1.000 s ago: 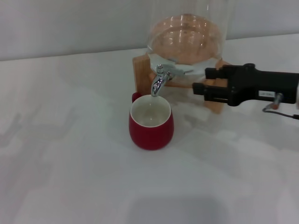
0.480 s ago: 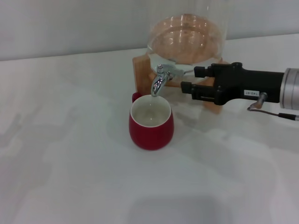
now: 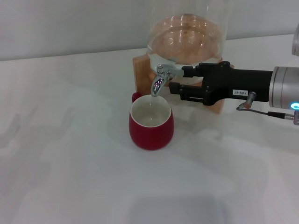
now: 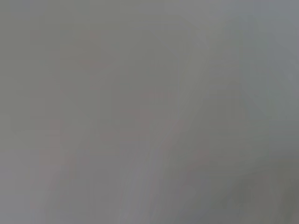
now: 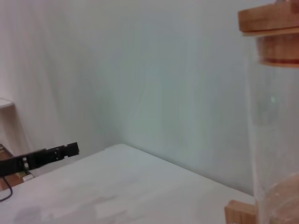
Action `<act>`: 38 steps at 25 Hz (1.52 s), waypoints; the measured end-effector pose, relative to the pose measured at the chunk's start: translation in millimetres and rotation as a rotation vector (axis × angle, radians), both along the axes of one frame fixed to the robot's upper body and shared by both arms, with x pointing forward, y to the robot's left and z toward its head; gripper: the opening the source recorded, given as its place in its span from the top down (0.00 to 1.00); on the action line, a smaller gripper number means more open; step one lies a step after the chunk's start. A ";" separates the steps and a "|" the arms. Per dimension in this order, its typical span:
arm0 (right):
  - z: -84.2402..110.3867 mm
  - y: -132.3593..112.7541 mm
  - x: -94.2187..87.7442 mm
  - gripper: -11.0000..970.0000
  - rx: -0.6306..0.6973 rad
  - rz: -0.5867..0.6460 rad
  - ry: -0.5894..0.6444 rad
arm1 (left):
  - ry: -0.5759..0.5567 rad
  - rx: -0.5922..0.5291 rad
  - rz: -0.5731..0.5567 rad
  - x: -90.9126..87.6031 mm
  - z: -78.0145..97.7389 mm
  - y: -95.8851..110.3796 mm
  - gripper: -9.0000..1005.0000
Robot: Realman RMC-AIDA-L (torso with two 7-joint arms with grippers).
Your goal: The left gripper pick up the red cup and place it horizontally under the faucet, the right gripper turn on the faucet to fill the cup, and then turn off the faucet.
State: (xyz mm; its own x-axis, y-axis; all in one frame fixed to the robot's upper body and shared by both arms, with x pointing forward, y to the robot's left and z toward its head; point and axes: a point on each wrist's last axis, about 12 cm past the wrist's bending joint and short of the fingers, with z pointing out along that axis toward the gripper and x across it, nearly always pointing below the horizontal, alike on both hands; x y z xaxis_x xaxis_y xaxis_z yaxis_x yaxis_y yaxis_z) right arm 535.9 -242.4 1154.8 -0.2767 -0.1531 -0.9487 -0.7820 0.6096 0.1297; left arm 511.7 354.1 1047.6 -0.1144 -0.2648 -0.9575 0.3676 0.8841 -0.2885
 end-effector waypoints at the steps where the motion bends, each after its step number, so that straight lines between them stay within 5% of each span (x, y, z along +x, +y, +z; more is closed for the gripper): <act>1: 0.2 0.5 -0.1 0.34 0.002 0.002 0.000 | 0.002 0.001 0.001 0.0 -0.4 0.1 0.14; 22: 4.8 10.8 -11.5 0.34 0.028 0.141 -0.023 | 0.014 0.004 0.007 0.0 -1.5 1.1 0.14; 38: 4.5 -26.4 -29.6 0.34 0.062 0.042 -0.003 | 0.017 -0.003 0.034 -5.3 3.7 14.9 0.14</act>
